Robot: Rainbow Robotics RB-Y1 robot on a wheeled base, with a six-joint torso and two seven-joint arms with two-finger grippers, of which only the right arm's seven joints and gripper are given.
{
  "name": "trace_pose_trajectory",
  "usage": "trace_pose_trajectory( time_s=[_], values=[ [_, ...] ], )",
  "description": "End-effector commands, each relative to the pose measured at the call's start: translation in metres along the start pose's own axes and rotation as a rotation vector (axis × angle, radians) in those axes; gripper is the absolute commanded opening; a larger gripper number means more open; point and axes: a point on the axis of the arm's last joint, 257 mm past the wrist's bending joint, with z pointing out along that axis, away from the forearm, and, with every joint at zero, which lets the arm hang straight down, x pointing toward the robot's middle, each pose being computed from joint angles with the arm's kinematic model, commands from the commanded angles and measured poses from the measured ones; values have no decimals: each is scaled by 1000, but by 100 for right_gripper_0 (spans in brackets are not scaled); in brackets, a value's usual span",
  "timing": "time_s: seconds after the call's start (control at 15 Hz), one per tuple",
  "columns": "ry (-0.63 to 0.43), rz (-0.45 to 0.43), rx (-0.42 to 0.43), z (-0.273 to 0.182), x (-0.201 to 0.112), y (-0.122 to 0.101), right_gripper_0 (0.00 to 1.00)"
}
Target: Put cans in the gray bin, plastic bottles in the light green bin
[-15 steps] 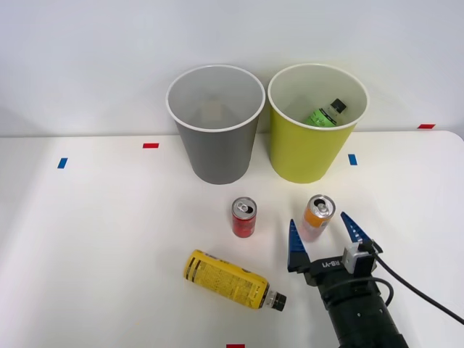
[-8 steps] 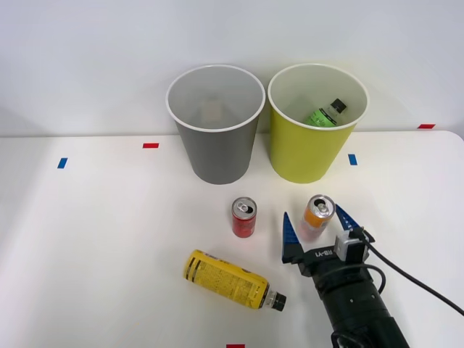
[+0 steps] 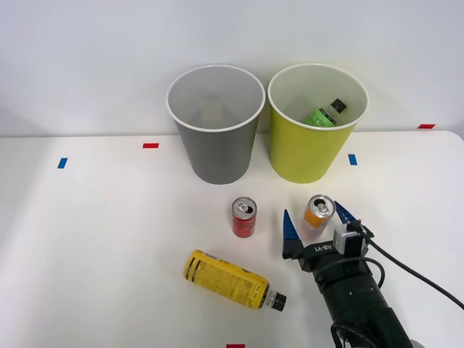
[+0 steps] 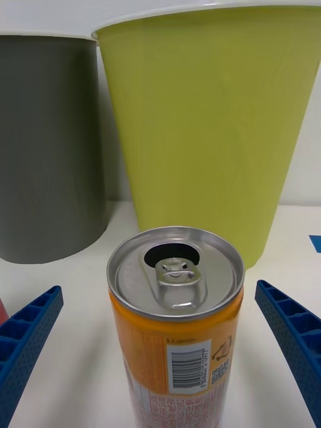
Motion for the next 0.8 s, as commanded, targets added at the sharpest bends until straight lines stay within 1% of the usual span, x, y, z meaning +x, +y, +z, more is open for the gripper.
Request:
trace_pose_trajectory(
  time_s=[0.07,0.13,0.2,0.27,0.33,0.4,0.8],
  values=[
    [3,-7,4,0,1,-4,100],
    [2,-10,5,1,0,-4,100],
    [3,-12,4,0,0,-5,81],
    [3,-15,4,0,0,-6,48],
    [5,-15,4,0,1,-6,19],
    [6,-18,3,0,1,-6,0],
    [11,-23,-10,-2,3,-5,0]
  ],
)
